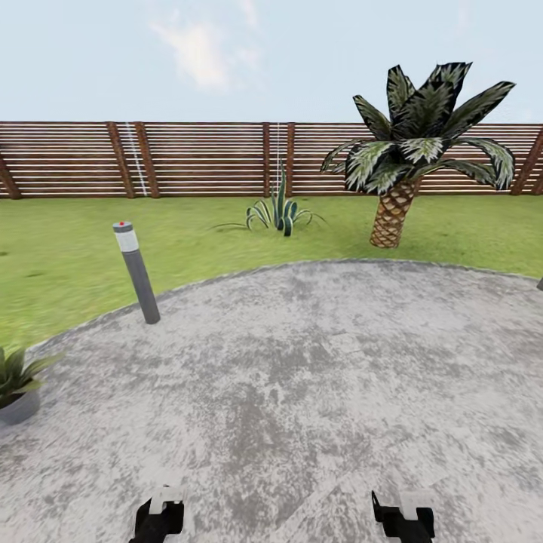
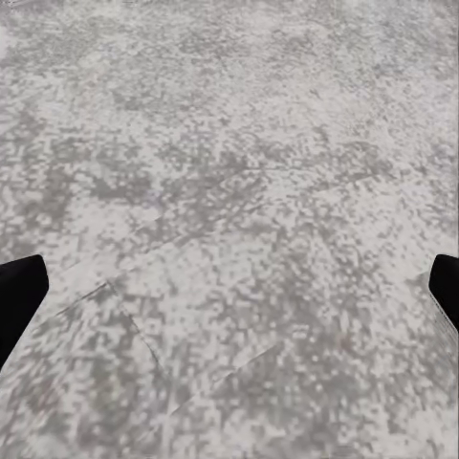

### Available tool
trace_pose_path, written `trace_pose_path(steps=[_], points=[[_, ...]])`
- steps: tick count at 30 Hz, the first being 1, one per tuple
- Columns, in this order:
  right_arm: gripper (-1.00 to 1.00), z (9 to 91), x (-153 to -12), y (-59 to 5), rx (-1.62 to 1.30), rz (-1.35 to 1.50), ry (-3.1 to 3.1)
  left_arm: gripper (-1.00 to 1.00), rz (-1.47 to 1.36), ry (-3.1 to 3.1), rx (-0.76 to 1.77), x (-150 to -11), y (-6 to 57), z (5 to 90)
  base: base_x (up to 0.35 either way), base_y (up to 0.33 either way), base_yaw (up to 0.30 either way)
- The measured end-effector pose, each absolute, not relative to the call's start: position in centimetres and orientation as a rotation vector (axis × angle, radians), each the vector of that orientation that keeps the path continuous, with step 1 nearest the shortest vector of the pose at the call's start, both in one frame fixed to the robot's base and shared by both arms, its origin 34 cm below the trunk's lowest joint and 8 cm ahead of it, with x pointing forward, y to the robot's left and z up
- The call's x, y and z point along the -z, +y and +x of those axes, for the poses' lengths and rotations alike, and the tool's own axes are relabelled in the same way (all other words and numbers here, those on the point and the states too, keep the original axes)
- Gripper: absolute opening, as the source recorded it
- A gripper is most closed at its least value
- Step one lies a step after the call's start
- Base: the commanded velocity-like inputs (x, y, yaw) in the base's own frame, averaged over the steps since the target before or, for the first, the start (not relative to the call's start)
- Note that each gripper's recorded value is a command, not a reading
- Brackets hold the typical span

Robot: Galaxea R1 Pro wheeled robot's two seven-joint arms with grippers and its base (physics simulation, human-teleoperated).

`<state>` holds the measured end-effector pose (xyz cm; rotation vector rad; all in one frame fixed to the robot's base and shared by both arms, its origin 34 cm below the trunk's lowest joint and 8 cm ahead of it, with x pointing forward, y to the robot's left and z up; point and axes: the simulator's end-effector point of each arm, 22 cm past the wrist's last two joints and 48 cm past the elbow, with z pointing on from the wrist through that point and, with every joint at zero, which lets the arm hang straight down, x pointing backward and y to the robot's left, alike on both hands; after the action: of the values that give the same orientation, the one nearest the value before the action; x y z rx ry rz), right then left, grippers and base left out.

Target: Pick up the pesticide atomizer in the garden and spray insectifuge to fully cover both potted plants in the garden.

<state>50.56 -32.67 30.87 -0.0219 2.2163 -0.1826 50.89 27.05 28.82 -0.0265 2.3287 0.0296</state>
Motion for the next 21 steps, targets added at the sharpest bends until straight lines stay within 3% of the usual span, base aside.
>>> trace_pose_path(steps=[6, 21], points=[[1.0, 50.59, -30.88, -32.64, 0.182, -0.023, 2.216, -1.0, -0.027, 2.328, -0.03, -28.83, 27.06, 50.89, 0.339, -0.08, 0.145], [1.0, 50.59, -30.87, -32.61, 0.181, -0.024, 2.216, -1.0, -0.027, 2.328, -0.03, -28.83, 27.06, 50.9, 0.339, -0.081, 0.275]])
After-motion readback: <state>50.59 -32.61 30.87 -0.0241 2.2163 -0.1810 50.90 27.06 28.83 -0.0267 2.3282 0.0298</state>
